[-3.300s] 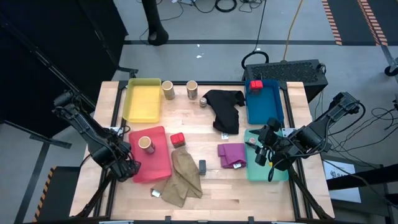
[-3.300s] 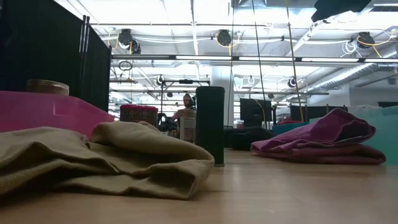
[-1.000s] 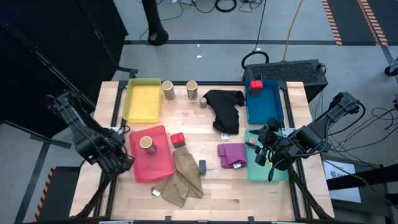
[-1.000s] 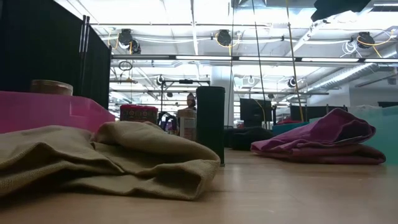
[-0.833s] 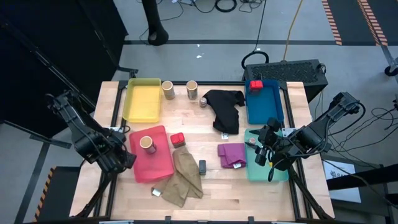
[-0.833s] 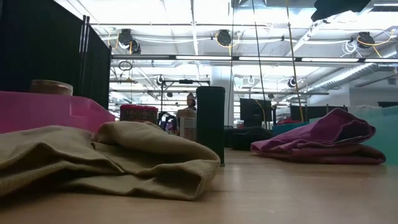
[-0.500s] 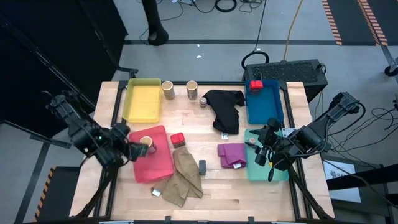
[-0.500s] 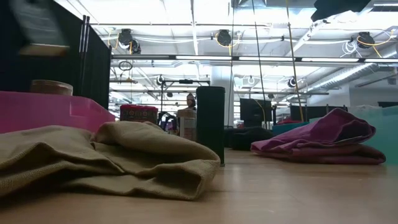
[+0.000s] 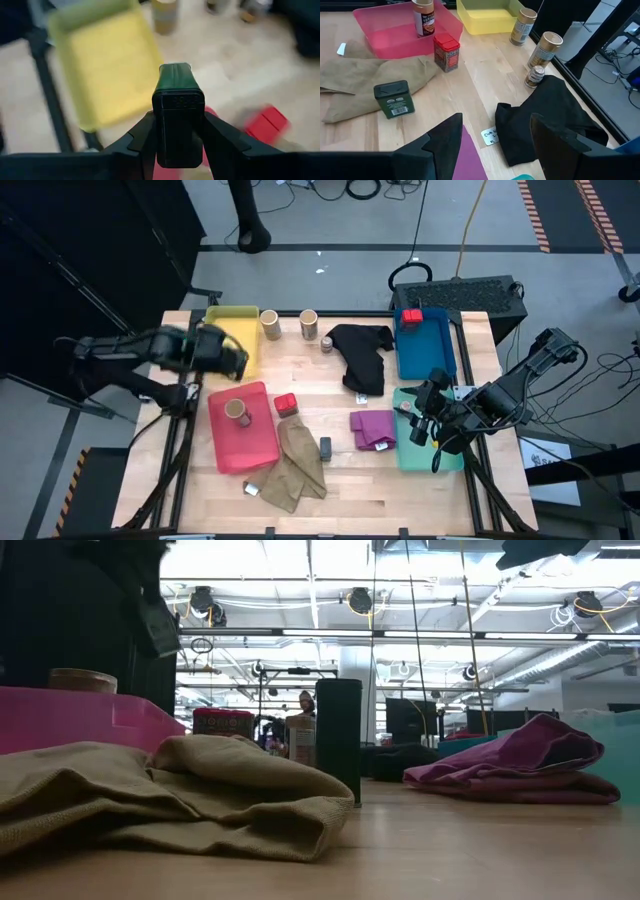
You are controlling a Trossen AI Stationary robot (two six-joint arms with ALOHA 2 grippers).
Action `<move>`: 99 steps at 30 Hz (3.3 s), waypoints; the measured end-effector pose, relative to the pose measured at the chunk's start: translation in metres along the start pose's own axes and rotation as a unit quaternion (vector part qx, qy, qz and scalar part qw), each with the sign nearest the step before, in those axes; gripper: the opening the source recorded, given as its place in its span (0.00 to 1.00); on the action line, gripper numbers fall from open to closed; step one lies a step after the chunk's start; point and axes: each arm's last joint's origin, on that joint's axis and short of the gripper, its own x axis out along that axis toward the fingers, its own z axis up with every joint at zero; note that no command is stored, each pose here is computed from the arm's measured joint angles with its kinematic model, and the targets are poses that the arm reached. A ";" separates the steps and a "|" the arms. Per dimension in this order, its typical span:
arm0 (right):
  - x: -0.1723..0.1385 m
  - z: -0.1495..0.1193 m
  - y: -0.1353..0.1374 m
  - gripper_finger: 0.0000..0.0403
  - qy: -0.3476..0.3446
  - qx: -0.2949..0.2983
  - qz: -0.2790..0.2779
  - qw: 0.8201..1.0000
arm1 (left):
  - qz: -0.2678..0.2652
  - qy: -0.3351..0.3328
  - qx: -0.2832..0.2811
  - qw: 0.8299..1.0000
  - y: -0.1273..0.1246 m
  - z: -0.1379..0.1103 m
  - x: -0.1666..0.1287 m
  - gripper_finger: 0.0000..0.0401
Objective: Sort spices by type
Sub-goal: Put the left black seasoning can into the yellow bin, then adjust the red bin
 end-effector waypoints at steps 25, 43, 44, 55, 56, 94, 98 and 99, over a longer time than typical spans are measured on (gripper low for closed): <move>0.000 0.000 0.000 0.53 0.000 0.002 0.000 1.000 | 0.057 0.198 -0.034 0.978 0.096 0.138 0.177 0.33; 0.000 0.000 0.000 0.53 0.000 0.003 0.001 1.000 | 0.022 0.194 -0.050 0.979 0.108 0.141 0.215 0.37; 0.000 0.000 0.000 0.53 0.001 0.003 0.001 1.000 | 0.027 0.194 -0.049 0.979 0.108 0.141 0.215 0.37; 0.000 0.000 0.000 0.53 -0.001 0.005 0.002 1.000 | 0.027 0.191 -0.049 0.980 0.108 0.141 0.215 0.49; 0.000 0.000 0.000 0.53 -0.001 0.005 0.002 1.000 | 0.027 0.191 -0.049 0.980 0.108 0.141 0.215 0.51; 0.000 0.006 0.005 0.53 -0.022 0.011 0.019 0.999 | -0.231 0.128 0.183 0.947 -0.077 -0.087 -0.037 0.03; 0.000 0.006 0.005 0.53 -0.023 0.012 0.020 0.999 | -0.188 0.184 0.195 0.945 -0.076 -0.118 -0.041 0.03; 0.000 0.006 0.005 0.53 -0.023 0.012 0.020 0.999 | -0.174 0.187 0.201 0.946 -0.076 -0.125 -0.041 0.03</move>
